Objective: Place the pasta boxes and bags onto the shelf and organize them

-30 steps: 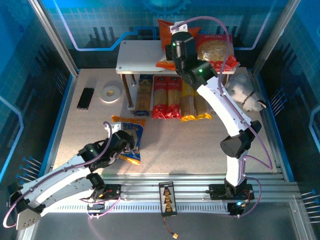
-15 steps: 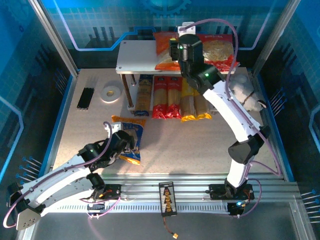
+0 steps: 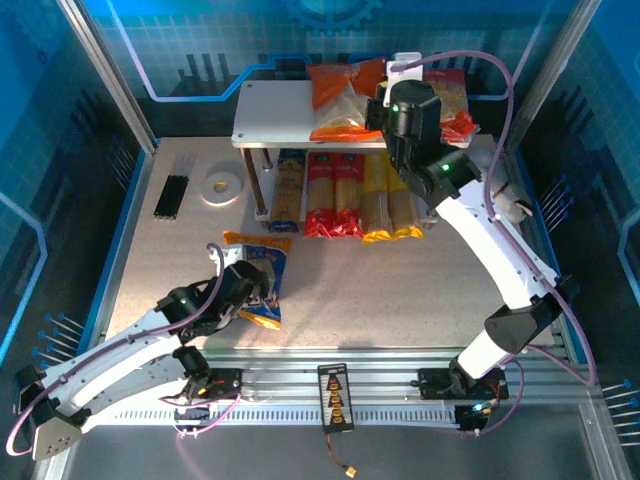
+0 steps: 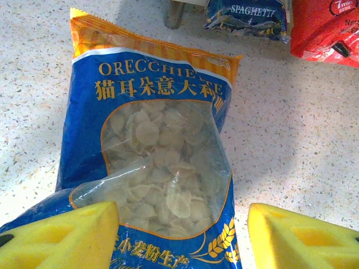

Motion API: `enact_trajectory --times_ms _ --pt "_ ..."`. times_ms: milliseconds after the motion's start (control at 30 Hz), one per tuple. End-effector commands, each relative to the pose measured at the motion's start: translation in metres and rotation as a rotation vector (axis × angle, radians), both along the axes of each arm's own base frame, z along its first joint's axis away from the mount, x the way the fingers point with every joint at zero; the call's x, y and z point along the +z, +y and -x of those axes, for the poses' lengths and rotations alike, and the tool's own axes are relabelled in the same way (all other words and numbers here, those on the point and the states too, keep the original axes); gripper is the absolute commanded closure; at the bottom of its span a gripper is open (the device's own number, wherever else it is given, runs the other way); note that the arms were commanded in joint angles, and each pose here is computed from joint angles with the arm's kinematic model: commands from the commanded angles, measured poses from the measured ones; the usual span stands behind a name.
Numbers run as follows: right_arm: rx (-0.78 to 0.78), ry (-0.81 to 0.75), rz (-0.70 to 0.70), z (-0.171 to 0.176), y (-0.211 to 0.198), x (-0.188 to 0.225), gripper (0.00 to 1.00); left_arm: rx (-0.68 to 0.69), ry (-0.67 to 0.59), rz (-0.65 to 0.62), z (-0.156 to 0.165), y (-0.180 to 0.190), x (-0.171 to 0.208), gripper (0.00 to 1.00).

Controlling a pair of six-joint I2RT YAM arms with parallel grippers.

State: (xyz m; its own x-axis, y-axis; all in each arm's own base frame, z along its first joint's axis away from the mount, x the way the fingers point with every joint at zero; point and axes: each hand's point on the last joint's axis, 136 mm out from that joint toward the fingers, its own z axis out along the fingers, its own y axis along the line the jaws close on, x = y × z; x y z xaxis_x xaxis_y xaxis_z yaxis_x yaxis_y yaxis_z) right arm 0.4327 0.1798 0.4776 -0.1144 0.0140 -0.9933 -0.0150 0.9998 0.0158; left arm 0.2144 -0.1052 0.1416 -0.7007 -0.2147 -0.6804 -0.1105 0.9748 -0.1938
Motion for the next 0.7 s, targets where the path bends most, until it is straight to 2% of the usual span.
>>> enact_trajectory --times_ms 0,233,533,567,667 --pt "-0.020 0.049 0.004 -0.004 -0.009 -0.020 1.00 0.019 0.001 -0.012 0.002 0.007 0.000 0.36" --pt "0.003 0.149 0.015 0.000 -0.012 -0.060 1.00 0.045 -0.009 -0.030 0.003 0.015 0.005 0.35" --pt "0.058 0.231 0.010 0.015 -0.014 -0.088 1.00 0.082 -0.020 -0.045 0.002 0.024 0.011 0.35" --pt "0.065 0.227 0.005 0.017 -0.014 -0.086 0.94 0.083 -0.017 -0.046 0.002 0.024 0.010 0.35" --pt "0.118 0.180 -0.035 0.025 -0.010 -0.066 0.68 0.098 -0.007 -0.062 0.001 0.027 0.008 0.34"
